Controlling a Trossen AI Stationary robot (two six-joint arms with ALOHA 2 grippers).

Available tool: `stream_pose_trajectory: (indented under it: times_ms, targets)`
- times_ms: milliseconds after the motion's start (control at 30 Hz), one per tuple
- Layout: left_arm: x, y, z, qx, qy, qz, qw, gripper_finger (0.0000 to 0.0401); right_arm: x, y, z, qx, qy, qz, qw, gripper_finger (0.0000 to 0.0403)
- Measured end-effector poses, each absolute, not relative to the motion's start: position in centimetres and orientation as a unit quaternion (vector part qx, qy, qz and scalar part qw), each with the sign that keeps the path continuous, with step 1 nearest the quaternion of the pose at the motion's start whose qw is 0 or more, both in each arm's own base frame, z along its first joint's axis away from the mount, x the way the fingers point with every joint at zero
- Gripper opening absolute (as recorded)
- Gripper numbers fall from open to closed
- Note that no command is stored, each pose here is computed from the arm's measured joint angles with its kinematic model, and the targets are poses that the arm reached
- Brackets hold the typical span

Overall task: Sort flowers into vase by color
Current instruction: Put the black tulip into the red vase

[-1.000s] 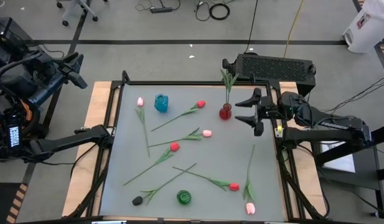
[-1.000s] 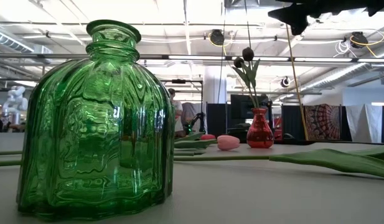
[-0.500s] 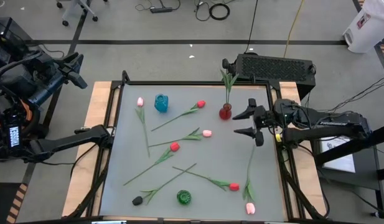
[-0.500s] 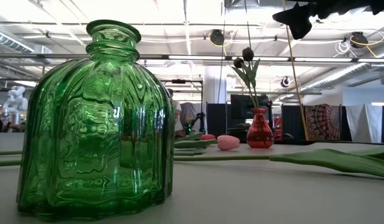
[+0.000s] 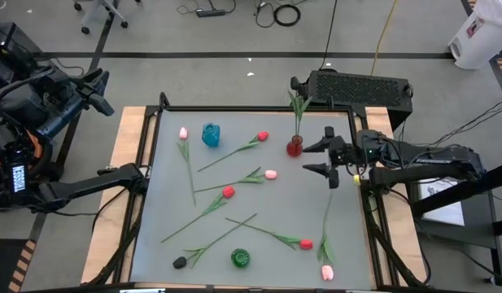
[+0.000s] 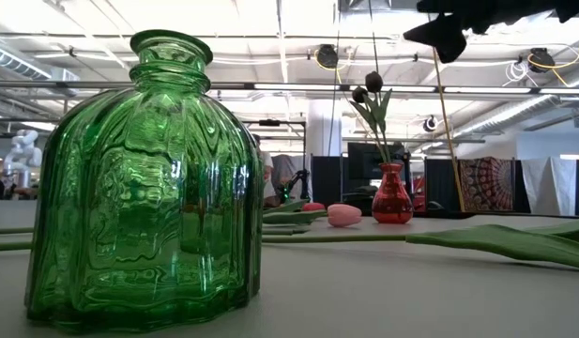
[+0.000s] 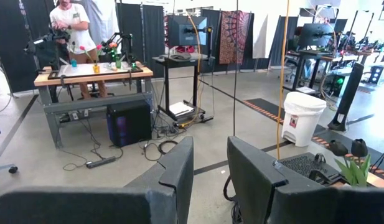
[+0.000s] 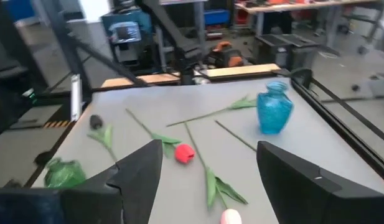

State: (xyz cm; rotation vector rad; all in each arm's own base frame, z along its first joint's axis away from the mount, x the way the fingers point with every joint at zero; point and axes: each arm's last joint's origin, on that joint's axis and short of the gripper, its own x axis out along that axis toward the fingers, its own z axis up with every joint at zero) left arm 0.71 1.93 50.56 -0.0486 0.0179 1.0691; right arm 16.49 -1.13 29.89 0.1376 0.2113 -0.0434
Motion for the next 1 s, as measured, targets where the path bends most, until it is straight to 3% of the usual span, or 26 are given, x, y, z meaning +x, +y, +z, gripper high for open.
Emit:
stream_pose_trajectory:
  times_ms: [400,567,800,1000]
  targets:
    - [1.0,2.2,51.2,-0.018,-0.021,0.514,0.857,0.0105,16.8,-1.3,29.6,0.167,0.108,-0.057,0.978,0.0253]
    - [1.2,2.1,51.1,-0.02,-0.013,0.48,0.877,0.0105,16.8,-1.3,29.6,0.192,0.107,-0.06,0.974,0.0253]
    - [1.8,1.6,50.5,-0.1,-0.007,0.353,0.93,0.0105,16.8,-1.3,29.6,0.187,0.107,-0.059,0.975,0.0253]
    - [2.5,1.3,49.2,-0.208,0.053,0.258,0.942,0.0105,16.8,-1.3,29.6,0.148,0.109,-0.055,0.981,0.0253]
